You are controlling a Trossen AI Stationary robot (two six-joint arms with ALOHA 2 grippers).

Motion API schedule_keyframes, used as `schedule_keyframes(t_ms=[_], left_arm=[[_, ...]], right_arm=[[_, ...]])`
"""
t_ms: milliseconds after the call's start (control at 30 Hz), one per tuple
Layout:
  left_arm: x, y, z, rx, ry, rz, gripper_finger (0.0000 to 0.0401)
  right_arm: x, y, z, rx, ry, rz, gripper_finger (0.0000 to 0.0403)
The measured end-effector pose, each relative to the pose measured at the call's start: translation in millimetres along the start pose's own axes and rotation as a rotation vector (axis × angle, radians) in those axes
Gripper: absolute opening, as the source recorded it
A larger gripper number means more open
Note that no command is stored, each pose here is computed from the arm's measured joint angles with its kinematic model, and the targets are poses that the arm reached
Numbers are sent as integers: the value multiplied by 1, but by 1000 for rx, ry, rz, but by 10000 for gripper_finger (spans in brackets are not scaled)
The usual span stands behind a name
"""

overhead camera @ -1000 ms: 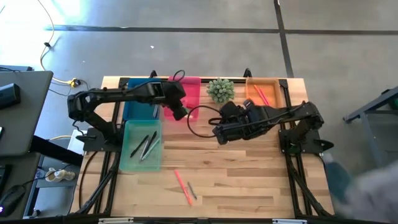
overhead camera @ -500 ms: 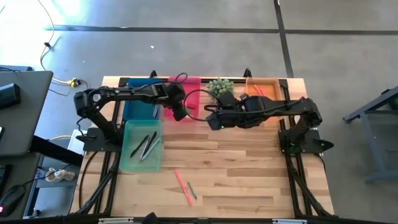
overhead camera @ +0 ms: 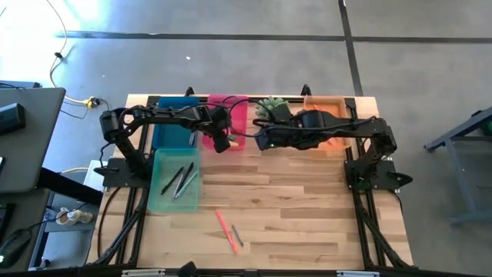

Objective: Sort crayons/erasers/pens/pencils in bins
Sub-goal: Put the pink eraser into the pink bin, then put the gray crayon into the blue bin

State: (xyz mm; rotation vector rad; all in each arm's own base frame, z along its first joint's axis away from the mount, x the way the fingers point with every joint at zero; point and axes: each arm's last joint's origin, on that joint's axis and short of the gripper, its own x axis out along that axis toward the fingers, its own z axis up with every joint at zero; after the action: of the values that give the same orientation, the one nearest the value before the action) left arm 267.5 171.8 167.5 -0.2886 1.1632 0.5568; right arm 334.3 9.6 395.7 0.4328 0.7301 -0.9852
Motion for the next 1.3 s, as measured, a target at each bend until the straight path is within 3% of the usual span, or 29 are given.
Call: schedule_keyframes(t_ms=[267,767,1067,1300], left_arm=[[0,0,-1,5,8,0,86],[-37,9,32,82,28,72,199],[-66,23,50,64,36,83,199],[-82,18,45,68,90,59,193]], right_arm=[[1,3,-2,65,2,-2,154],[14,23,-17,45,66,14,154],[13,23,-17,52,91,30,154],[13,22,-17,-20,91,30,154]])
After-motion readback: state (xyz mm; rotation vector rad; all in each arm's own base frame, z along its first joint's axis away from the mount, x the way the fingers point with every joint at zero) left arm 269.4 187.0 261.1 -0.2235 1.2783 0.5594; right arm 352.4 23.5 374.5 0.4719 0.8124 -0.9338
